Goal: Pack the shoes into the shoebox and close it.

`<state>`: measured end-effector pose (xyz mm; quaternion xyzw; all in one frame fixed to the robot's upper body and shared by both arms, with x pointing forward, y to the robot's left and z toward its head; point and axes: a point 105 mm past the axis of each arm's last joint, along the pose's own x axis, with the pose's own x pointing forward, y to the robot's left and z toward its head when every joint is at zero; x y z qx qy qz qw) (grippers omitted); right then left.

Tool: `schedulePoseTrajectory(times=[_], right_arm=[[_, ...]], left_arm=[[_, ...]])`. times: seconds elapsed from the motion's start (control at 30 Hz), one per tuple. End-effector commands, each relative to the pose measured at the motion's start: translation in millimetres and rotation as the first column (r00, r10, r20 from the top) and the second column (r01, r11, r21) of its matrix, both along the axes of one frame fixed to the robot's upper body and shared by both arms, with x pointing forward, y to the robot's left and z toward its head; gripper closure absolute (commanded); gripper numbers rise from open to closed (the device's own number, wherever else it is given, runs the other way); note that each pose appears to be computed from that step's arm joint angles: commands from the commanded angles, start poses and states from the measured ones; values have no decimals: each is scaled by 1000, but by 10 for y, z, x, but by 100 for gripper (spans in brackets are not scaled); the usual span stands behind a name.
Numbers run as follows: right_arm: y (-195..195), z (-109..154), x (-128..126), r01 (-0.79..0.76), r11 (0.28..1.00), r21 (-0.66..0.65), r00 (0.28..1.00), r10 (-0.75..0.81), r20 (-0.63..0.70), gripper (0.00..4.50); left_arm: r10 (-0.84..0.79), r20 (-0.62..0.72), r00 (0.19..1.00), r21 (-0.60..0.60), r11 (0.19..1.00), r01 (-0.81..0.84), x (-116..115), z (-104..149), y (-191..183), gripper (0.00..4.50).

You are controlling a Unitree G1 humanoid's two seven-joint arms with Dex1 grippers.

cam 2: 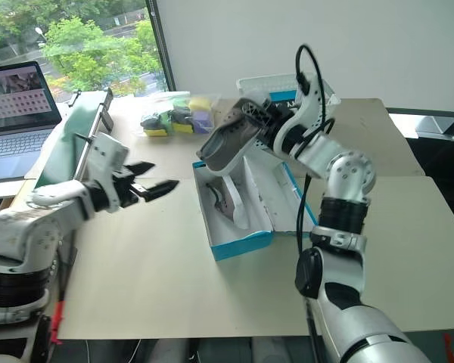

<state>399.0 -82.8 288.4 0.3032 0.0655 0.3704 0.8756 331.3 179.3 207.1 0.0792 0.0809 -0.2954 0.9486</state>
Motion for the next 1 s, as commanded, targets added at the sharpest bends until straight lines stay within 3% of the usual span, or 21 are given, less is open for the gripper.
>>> schedulePoseTrajectory(times=[0.03, 0.1, 0.27, 0.4, 0.73, 1.0], right_arm=[[262, 6, -250, -212, 960, -182, 970, 229, 79, 425], [288, -226, -354, -308, 900, -310, 942, 333, 32, 425], [291, -496, -439, -409, 809, -421, 898, 438, -31, 425], [340, -490, -448, -435, 788, -435, 882, 471, -28, 425], [551, -382, -349, -437, 773, -459, 859, 510, 42, 425], [644, -504, -268, -435, 756, -489, 845, 530, 66, 425]], left_arm=[[2, 25, 1000, 17, 1000, -2, -29, 14, 21, 0], [2, 20, 1000, 24, 1000, -2, -48, -28, -3, 0], [2, 24, 1000, 41, 999, -2, -67, -74, -49, 0], [17, 41, 999, 122, 992, -22, -63, -128, -27, 0], [57, 52, 997, 116, 991, -62, -118, -167, -6, 0], [59, 59, 996, 119, 991, -66, -196, -122, -60, 0]])
